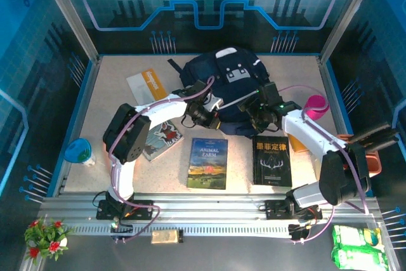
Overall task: Pack the student bag
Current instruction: Rotate the student bag at the top-center of the table.
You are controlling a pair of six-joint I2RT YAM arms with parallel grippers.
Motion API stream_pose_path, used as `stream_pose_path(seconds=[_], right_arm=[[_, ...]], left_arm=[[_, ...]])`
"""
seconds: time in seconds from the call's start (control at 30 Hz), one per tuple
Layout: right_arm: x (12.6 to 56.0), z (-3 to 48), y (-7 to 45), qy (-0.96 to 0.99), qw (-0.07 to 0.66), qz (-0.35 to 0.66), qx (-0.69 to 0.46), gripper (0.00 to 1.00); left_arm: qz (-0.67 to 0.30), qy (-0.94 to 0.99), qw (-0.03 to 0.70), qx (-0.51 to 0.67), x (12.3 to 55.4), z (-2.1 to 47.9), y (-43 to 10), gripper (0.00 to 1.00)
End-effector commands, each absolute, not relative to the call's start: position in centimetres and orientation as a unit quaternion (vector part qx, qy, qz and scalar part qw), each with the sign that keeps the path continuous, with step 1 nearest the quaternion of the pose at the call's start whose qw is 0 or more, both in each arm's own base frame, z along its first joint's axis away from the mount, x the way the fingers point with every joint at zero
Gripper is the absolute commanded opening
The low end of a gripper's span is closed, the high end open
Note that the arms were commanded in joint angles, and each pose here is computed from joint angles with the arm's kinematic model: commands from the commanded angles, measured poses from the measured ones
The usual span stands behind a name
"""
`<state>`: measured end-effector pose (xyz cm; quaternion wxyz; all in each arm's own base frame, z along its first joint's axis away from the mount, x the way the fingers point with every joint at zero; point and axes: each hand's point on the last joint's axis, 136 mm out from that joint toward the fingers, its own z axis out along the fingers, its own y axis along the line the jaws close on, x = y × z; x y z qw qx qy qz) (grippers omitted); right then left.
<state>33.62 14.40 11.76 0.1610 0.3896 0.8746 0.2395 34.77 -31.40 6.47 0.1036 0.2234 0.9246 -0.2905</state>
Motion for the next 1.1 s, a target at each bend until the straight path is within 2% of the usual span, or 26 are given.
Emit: stream_pose_path(seconds=[0.0, 0.27, 0.6, 0.73, 0.83, 0.93, 1.07], right_arm=[[32.6, 9.5, 14.7, 0.867, 0.128, 0.218, 0.429, 0.84], [32.0, 7.5, 14.3, 0.861, 0.106, 0.184, 0.463, 0.83], [31.9, 5.5, 14.7, 0.860, 0.064, 0.160, 0.479, 0.77], [32.7, 4.9, 14.7, 0.863, 0.064, 0.154, 0.476, 0.62], [32.9, 4.6, 14.2, 0.865, 0.070, 0.145, 0.475, 0.47], [33.1, 5.0, 13.4, 0.868, 0.087, 0.135, 0.470, 0.31], [33.6, 6.6, 12.5, 0.872, 0.127, 0.131, 0.455, 0.18]], left_arm=[[-0.306, 0.920, 0.102, 0.223, 35.1, 7.0, -32.2, 0.00], [-0.303, 0.921, 0.096, 0.224, 34.8, 6.7, -32.0, 0.00], [-0.297, 0.924, 0.090, 0.223, 34.6, 6.5, -31.7, 0.00], [-0.286, 0.927, 0.093, 0.225, 34.6, 6.5, -31.3, 0.00], [-0.267, 0.931, 0.099, 0.230, 34.7, 6.5, -30.6, 0.00], [-0.196, 0.947, 0.108, 0.231, 35.5, 5.7, -27.8, 0.00], [-0.149, 0.962, 0.108, 0.200, 37.2, 5.2, -23.7, 0.00]])
